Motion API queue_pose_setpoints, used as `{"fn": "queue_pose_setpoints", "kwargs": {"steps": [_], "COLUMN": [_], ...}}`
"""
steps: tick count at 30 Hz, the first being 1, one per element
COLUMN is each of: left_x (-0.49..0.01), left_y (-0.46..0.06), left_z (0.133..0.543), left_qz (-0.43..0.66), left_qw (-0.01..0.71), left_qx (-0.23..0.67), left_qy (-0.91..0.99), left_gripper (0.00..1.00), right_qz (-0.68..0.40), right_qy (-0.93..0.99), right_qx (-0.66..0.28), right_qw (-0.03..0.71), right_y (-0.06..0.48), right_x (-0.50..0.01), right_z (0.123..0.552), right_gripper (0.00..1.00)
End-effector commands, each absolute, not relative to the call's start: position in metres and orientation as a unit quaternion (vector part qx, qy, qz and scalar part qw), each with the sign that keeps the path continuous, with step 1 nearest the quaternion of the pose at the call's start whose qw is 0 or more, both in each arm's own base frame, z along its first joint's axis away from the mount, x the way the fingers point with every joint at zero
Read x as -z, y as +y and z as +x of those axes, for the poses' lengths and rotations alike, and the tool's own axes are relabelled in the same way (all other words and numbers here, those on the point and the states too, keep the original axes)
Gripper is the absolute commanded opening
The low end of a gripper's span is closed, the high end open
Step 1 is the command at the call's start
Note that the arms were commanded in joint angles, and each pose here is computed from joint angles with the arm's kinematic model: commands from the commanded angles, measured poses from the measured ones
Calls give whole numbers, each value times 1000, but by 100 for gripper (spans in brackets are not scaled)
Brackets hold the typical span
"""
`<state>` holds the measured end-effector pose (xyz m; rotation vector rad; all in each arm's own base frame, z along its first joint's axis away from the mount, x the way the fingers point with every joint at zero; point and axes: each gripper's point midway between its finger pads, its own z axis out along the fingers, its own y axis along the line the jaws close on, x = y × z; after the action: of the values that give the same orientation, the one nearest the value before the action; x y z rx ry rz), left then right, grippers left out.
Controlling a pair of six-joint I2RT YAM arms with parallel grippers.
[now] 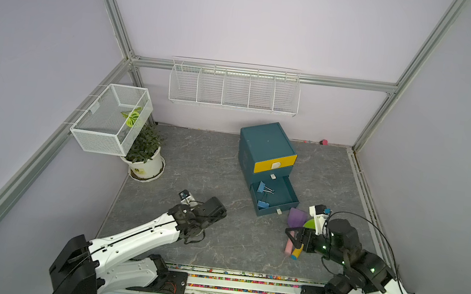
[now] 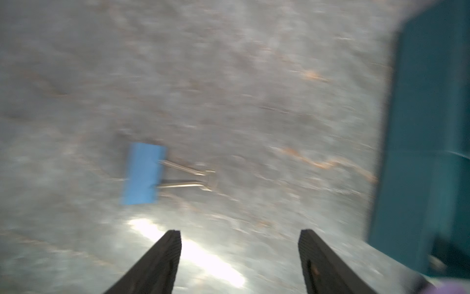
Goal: Put the binder clips in the drawer according to color
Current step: Pick up the binder clip at the center of the board.
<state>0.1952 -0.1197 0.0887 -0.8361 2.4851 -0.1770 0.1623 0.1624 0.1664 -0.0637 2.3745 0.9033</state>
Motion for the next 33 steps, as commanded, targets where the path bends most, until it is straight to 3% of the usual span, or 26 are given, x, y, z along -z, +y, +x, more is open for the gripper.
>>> {"fn": "queue_pose_setpoints", "kwargs": {"steps": [1, 13, 33], "left_x": [-72, -30, -11], "left_y": [-93, -76, -82], "left_z": [171, 163, 179], "left_qz": [-322, -270, -210], "left_qw": [217, 148, 107], "left_qx": [22, -23, -39], "left_qy": [921, 951, 971], "left_gripper": [76, 70, 60], "right_qz": [-32, -27, -23], "right_qy": [889, 890, 891], "right_qx": [-345, -346, -342], "right_qw": [299, 297, 298], "right_y": [166, 168, 165], "right_x": [-166, -162, -161], "right_z": [163, 166, 165], "right_gripper": [76, 76, 76]}}
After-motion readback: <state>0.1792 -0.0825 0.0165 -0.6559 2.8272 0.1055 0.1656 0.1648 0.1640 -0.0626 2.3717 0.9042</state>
